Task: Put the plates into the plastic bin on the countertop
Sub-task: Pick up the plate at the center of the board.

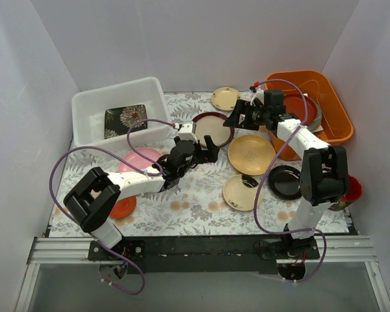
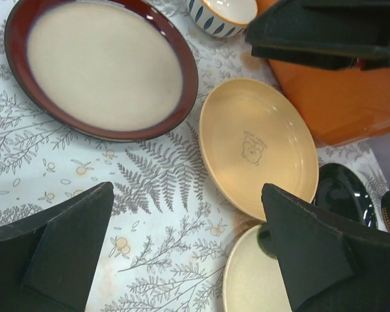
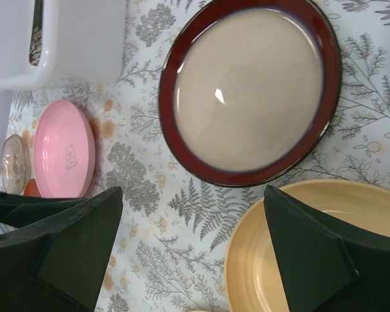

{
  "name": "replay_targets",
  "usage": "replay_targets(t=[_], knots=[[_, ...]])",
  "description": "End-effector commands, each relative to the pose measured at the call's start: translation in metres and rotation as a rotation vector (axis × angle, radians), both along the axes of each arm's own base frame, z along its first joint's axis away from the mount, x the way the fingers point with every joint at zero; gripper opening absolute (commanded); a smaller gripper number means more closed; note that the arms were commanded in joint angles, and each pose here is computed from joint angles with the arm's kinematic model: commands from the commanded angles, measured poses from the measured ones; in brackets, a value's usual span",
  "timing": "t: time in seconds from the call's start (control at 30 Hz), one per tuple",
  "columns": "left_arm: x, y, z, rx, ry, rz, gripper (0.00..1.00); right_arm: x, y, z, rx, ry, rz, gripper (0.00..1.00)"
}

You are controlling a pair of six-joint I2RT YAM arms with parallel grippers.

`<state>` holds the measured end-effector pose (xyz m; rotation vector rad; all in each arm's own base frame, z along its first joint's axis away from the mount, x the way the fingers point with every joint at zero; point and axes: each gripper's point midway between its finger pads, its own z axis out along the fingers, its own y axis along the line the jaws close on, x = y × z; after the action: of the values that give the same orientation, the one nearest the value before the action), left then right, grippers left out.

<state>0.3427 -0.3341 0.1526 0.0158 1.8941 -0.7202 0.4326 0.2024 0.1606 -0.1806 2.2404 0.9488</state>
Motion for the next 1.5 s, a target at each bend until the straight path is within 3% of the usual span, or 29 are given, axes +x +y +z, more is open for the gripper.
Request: replay_targets(t=[0.0,0.53,1.0,1.47], knots=[[-0.009,0.009,0.01,-0.008,0.008,0.0,0.98,0.032,-0.006,0.007,0.006,-0.048,-0.041,0.96],[-0.018,0.031,-0.006,0.075,0.048,0.039,0.98,0.072,-0.006,-0.048,-0.013,0.041,-0.081,0.92],[-0.018,0.038,0.012,0.06,0.021,0.066,0.98,0.076,-0.015,-0.076,-0.06,0.081,-0.162,0.9],[-0.021,0.055,0.023,0.052,0.008,0.121,0.98,0.078,0.007,-0.099,-0.073,0.105,-0.152,0.89]])
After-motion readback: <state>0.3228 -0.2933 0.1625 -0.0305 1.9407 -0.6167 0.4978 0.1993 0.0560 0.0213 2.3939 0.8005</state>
